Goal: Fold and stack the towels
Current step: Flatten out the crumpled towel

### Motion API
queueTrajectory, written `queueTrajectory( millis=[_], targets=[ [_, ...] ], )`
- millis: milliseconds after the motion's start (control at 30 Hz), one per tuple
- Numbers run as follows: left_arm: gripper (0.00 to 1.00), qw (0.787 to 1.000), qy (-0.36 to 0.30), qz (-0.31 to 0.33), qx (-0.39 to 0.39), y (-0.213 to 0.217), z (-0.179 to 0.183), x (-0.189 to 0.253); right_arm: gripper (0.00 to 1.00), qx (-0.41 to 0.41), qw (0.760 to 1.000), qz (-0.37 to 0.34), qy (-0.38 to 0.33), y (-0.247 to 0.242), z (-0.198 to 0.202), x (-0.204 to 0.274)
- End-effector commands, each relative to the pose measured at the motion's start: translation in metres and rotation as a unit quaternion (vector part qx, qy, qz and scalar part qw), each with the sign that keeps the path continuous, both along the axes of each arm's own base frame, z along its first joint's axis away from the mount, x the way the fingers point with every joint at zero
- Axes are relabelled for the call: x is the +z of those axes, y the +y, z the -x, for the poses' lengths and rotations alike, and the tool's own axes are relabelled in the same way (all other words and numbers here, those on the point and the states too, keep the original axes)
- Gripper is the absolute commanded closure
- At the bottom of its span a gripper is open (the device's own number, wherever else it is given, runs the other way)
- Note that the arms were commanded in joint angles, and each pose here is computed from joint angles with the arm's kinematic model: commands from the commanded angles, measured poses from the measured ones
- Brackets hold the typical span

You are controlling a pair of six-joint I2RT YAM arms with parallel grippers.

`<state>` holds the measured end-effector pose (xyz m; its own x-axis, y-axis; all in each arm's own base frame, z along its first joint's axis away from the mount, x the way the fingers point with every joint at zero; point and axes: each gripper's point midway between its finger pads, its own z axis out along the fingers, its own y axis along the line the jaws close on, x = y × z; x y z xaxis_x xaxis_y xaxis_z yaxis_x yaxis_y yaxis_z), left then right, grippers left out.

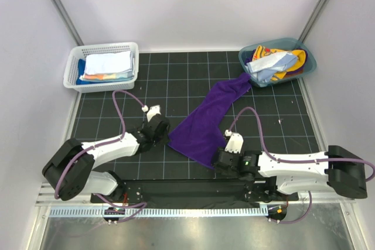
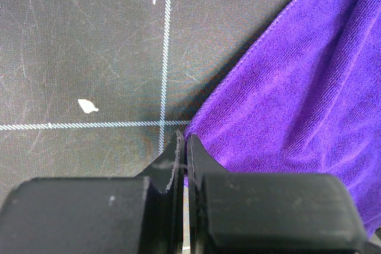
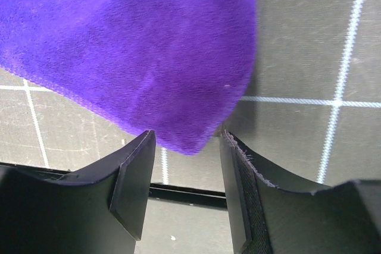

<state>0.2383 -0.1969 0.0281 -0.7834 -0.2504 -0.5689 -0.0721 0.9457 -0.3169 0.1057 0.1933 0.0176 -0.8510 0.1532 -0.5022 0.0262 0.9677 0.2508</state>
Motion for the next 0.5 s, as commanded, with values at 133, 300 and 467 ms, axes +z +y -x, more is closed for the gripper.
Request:
queueTrajectory(
  millis=[133,300,467],
  targets=[
    [1.00,1.000,-0.019,-0.001,-0.001,0.001,-0.004,0.005,0.46,-0.036,0.999,0.032,-0.006,0.003,-0.003,-0.008],
    [1.00,1.000,-0.021,-0.006,-0.002,0.004,-0.003,0.006,0.56,-0.045,0.998,0.037,0.000,0.001,-0.002,-0.020],
    [1.00,1.000,-0.022,-0.007,-0.003,0.005,-0.002,0.007,0.82,-0.045,0.998,0.041,0.002,0.000,0.000,-0.021]
  ],
)
